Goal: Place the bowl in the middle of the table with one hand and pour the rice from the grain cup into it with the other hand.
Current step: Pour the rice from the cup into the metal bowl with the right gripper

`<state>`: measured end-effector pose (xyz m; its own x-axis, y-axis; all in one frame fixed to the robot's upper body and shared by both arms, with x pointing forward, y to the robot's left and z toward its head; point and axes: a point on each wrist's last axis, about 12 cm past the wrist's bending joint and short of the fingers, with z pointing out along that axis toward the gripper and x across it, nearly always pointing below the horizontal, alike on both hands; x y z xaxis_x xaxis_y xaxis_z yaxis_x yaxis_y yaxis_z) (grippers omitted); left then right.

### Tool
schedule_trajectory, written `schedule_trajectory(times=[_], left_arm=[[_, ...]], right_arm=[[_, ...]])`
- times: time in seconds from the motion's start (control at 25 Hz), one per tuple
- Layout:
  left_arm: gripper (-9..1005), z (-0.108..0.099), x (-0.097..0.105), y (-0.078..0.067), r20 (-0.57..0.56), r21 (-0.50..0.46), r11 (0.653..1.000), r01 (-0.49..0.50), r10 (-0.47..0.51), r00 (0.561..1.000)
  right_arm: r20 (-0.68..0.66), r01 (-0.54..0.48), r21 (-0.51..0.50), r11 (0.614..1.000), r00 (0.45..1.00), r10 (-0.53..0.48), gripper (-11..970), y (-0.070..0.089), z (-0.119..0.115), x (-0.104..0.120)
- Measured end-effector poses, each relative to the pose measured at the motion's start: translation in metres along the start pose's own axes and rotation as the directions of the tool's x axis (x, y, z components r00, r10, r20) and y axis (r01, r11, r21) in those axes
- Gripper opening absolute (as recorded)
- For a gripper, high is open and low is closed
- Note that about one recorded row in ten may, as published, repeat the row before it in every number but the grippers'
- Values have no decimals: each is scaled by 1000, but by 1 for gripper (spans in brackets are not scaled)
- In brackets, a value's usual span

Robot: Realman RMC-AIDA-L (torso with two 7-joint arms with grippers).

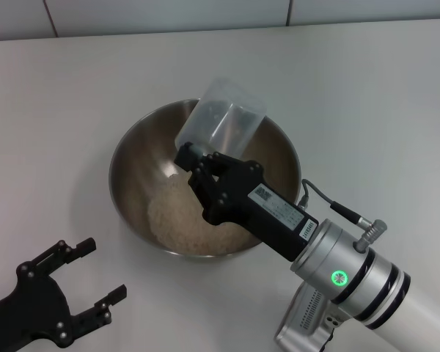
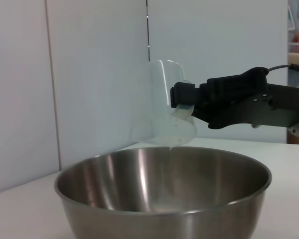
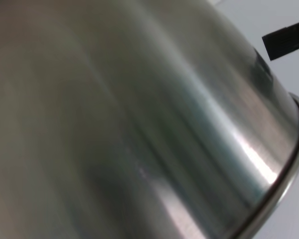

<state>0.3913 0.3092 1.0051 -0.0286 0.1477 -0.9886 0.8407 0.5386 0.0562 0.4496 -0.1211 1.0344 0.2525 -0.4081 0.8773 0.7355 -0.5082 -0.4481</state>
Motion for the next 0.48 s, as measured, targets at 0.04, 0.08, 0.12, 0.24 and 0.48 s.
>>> schedule_trajectory(times=[0.04,0.08,0.12,0.24,0.48], left_arm=[[788,0,0,0,-2,4,1000,0,0,1000],[788,0,0,0,-3,5,1000,0,0,1000],[788,0,0,0,-3,5,1000,0,0,1000],[788,0,0,0,-3,6,1000,0,0,1000],[788,0,0,0,-3,6,1000,0,0,1000]], right_arm=[[2,2,1,1000,1000,-2,20,0,0,0],[2,1,1,1000,1000,-1,20,0,0,0],[-10,-45,-1,999,999,45,20,-2,2,1],[-50,-178,-12,984,983,177,20,-7,4,3],[-241,-676,24,737,711,660,20,-17,9,16]])
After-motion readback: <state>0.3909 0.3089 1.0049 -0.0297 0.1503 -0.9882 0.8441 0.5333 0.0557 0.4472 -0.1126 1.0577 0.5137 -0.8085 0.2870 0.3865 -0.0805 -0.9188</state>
